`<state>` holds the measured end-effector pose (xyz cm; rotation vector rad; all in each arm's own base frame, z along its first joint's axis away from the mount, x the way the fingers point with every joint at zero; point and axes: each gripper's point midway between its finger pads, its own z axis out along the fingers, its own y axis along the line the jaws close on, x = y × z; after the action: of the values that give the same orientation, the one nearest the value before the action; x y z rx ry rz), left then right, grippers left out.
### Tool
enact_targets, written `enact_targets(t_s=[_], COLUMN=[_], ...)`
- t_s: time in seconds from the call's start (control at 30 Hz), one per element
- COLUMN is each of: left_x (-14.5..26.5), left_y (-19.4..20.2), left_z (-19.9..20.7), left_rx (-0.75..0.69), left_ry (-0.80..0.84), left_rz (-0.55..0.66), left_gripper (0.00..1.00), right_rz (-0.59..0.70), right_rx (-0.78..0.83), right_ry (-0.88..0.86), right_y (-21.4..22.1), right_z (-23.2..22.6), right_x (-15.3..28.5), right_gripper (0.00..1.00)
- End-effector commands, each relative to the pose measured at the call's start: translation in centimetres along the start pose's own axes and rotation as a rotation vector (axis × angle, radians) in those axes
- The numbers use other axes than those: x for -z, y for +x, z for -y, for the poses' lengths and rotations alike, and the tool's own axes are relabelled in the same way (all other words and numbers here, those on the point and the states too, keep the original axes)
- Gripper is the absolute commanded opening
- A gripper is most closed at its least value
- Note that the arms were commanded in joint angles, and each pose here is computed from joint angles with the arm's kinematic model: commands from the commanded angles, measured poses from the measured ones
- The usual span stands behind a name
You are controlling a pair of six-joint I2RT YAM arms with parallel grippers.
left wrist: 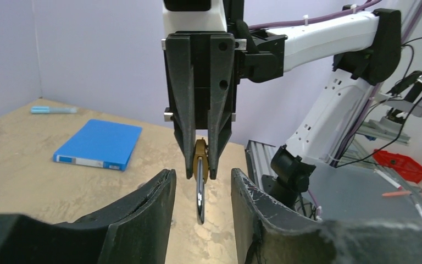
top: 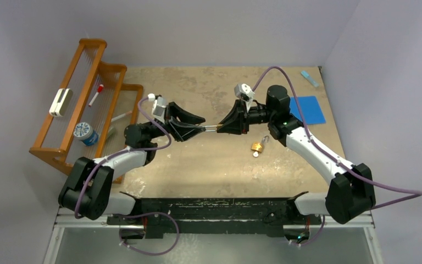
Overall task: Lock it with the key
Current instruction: Lock the lock.
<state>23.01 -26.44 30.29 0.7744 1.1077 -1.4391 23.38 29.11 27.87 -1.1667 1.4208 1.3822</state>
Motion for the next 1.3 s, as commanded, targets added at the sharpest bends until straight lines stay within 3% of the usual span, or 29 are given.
enact_targets(t_s=[0.0, 0.13, 0.43, 0.5, 0.63, 0.73, 1.27], left_x=[0.0, 0.1, 0.1, 0.0, -0.2, -0.3, -0.6], left_y=[-0.9, -0.3, 1.3, 1.4, 1.5, 1.9, 1.8], left_z=[1.7, 1.1, -0.7, -0.6, -0.4, 0.2, 0.3], left_rx=[-0.029, -0.036, -0.043, -0.045, -0.048, -0.048, -0.046], left_ry=[0.068, 0.042, -0.023, -0.017, 0.006, 0.042, 0.04], left_rz=[0.025, -0.009, -0.089, -0.09, -0.101, -0.115, -0.1], left_gripper=[0.45, 0.51, 0.52, 0.45, 0.15, 0.02, 0.0], right_rz=[0.028, 0.028, 0.028, 0.028, 0.03, 0.038, 0.073], right_rx=[0.064, 0.064, 0.064, 0.063, 0.065, 0.068, 0.073], right_ry=[-0.031, -0.032, -0.034, -0.034, -0.036, -0.038, -0.069], right_y=[-2.2, -2.2, -2.3, -2.3, -2.4, -2.6, -3.5], right_z=[-0.8, -0.9, -0.8, -0.8, -0.8, -0.6, -0.4], right_x=[0.2, 0.2, 0.2, 0.2, 0.1, 0.0, -0.9], right_gripper=[0.0, 0.0, 0.0, 0.0, 0.0, 0.0, 0.0])
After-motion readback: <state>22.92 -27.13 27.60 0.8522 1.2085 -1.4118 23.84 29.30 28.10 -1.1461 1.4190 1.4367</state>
